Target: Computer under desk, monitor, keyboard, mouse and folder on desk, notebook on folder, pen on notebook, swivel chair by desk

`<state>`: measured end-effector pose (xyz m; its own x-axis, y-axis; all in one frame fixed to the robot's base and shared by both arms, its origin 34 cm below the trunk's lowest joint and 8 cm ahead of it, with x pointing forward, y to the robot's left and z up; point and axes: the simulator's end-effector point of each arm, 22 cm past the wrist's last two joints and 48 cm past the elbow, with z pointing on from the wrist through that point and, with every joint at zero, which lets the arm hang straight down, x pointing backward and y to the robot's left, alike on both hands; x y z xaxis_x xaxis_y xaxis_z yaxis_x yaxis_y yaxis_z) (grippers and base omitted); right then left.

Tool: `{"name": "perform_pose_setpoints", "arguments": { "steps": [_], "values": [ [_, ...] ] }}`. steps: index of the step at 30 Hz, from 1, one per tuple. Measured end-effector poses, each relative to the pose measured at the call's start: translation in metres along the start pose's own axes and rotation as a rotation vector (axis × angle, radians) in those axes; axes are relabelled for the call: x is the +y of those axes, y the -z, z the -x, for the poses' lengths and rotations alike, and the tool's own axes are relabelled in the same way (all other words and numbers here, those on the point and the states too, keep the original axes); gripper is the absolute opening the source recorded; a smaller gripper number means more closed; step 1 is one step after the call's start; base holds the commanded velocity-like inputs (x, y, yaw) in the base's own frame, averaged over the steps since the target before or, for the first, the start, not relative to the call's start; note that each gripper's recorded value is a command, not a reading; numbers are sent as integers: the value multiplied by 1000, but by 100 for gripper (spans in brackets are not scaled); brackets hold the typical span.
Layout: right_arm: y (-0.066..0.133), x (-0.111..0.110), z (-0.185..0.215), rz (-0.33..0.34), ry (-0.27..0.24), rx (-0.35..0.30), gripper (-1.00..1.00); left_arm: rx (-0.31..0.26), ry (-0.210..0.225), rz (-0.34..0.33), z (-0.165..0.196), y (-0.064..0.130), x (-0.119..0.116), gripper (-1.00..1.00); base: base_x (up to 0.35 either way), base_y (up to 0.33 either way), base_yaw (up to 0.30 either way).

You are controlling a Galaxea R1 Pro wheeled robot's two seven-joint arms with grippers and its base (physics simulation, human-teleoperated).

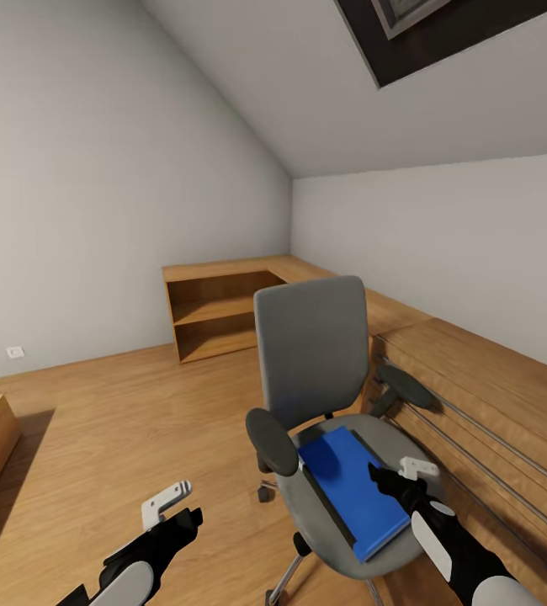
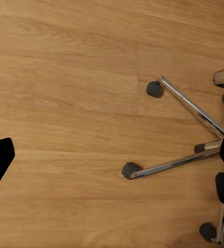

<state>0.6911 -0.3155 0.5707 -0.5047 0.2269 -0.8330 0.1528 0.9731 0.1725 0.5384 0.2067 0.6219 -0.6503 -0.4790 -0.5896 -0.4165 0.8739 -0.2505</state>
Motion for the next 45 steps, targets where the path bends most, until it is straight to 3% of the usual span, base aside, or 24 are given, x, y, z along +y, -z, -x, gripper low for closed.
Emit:
{"name": "perform_pose_setpoints", "arguments": {
  "steps": [28,45],
  "values": [
    [0,1,-8,2,1,33,100,-1,2,6,1,0,1,100,0,0,0],
    [-8,-2,-35,3,1,63,100,1,6,5,-16,-15,7,100,0,0,0]
  ]
}}
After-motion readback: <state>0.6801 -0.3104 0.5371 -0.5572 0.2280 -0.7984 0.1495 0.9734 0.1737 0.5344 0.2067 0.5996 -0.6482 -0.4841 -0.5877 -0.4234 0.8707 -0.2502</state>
